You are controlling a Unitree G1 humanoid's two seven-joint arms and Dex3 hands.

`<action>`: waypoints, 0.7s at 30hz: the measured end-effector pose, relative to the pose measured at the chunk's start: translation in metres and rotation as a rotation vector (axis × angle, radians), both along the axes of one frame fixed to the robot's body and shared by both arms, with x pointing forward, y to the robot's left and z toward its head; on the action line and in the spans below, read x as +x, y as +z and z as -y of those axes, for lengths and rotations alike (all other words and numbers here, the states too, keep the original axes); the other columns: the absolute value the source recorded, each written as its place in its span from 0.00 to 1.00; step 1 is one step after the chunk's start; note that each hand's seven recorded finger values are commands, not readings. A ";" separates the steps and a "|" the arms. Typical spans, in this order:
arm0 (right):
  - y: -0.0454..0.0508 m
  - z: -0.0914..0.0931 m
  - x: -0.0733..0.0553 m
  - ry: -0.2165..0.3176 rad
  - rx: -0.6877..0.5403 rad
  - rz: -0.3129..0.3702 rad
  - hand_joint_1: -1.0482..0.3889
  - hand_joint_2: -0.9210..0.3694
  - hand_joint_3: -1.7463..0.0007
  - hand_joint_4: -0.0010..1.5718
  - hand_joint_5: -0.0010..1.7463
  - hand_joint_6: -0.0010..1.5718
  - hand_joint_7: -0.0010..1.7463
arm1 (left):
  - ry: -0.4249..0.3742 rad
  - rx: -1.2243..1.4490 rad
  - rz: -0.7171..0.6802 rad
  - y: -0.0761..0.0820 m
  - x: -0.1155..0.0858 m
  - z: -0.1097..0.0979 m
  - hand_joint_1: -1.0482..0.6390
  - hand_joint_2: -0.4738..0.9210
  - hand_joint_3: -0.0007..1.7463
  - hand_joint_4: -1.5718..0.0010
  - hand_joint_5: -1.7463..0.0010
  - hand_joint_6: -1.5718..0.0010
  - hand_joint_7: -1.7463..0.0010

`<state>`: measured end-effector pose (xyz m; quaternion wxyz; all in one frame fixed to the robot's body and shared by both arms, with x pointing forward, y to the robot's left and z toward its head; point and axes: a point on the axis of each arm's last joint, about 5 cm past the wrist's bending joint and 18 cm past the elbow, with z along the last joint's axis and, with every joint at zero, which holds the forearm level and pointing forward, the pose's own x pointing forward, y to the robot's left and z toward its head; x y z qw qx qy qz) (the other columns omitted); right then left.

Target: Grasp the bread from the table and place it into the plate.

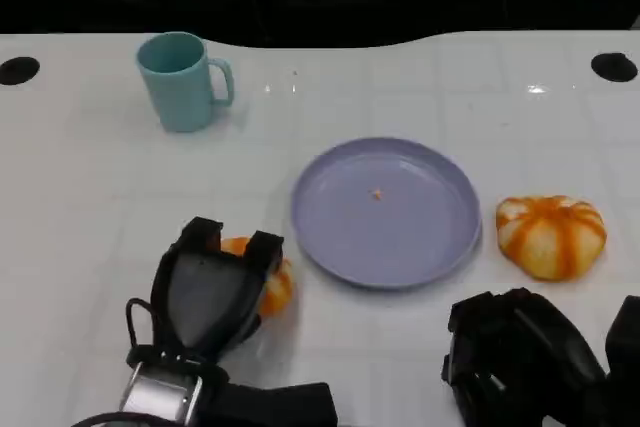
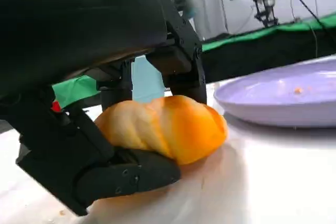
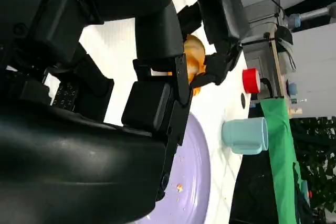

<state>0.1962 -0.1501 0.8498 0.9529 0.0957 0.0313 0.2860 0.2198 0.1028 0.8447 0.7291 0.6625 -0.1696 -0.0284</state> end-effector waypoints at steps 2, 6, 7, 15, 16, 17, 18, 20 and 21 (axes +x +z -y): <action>-0.0001 0.000 0.000 0.000 0.000 0.000 0.00 0.71 0.19 0.97 0.76 1.00 0.59 | 0.010 -0.007 0.006 0.001 0.001 -0.001 0.46 0.56 0.83 0.38 0.00 0.55 0.09; -0.0003 0.000 0.000 0.000 0.001 -0.002 0.00 0.71 0.20 0.98 0.76 1.00 0.59 | 0.034 -0.002 0.029 0.005 0.003 -0.006 0.47 0.56 0.86 0.37 0.00 0.54 0.01; -0.0004 0.000 0.000 0.000 0.002 -0.002 0.00 0.71 0.20 0.98 0.76 1.00 0.59 | 0.038 -0.008 0.033 0.006 0.004 -0.008 0.47 0.56 0.87 0.37 0.00 0.54 0.01; -0.0005 0.000 0.000 -0.004 -0.001 -0.004 0.00 0.72 0.20 0.98 0.76 1.00 0.59 | 0.049 -0.087 0.093 0.023 0.008 -0.012 0.47 0.56 0.85 0.36 0.00 0.51 0.00; -0.0005 0.000 0.000 -0.005 -0.001 -0.004 0.00 0.72 0.19 0.97 0.75 1.00 0.59 | 0.047 -0.096 0.098 0.024 0.009 -0.012 0.47 0.56 0.85 0.36 0.00 0.51 0.00; -0.0005 0.000 0.000 -0.005 -0.001 -0.004 0.00 0.72 0.19 0.97 0.75 1.00 0.59 | 0.047 -0.103 0.104 0.026 0.009 -0.012 0.47 0.56 0.85 0.36 0.00 0.51 0.00; -0.0005 0.000 0.000 -0.005 -0.001 -0.004 0.00 0.72 0.19 0.97 0.75 1.00 0.59 | 0.043 -0.113 0.109 0.027 0.010 -0.013 0.47 0.56 0.85 0.36 0.00 0.51 0.00; -0.0005 0.000 0.000 -0.005 -0.001 -0.004 0.00 0.72 0.19 0.97 0.75 1.00 0.59 | 0.037 -0.134 0.121 0.031 0.010 -0.013 0.47 0.56 0.85 0.36 0.00 0.51 0.00; -0.0005 0.000 0.000 -0.004 -0.001 -0.004 0.00 0.72 0.19 0.97 0.75 1.00 0.59 | 0.032 -0.144 0.127 0.032 0.011 -0.013 0.47 0.56 0.84 0.36 0.00 0.51 0.00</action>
